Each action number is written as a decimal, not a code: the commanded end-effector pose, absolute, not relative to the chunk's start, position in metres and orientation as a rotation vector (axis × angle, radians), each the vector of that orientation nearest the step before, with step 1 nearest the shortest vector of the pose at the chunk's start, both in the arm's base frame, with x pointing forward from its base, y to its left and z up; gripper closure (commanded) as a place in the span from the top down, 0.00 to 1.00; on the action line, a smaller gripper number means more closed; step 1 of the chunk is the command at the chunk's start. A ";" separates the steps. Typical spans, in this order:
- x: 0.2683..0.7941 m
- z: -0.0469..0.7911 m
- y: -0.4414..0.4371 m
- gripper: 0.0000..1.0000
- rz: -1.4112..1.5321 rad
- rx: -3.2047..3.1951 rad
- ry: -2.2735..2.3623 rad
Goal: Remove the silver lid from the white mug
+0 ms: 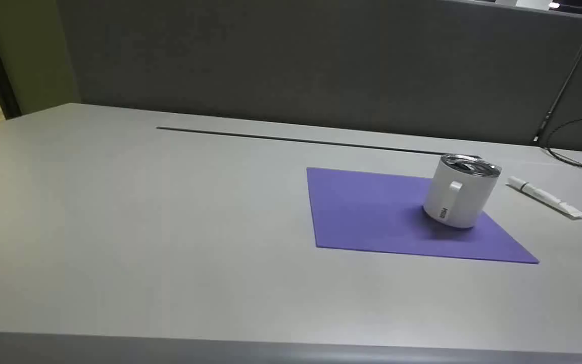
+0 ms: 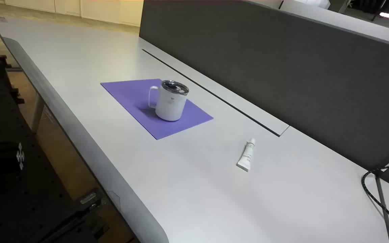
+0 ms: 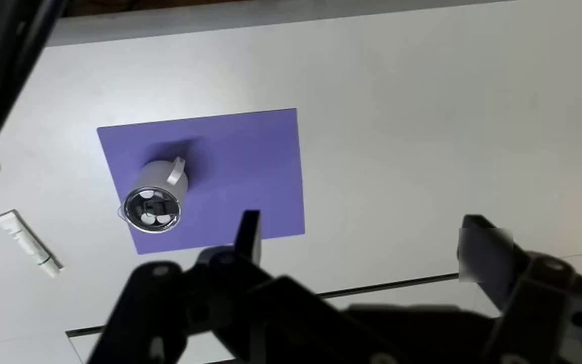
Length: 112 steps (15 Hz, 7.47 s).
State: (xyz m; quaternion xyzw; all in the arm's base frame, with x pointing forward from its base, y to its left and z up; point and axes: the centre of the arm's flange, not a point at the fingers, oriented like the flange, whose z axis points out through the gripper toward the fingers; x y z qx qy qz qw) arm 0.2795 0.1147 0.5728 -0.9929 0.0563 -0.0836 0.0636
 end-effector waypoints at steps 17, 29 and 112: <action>0.371 0.474 0.031 0.53 -0.331 -3.026 0.255; 0.421 0.405 -0.026 0.01 -0.270 -3.241 0.023; 0.515 0.368 -0.062 1.00 -0.003 -3.209 0.061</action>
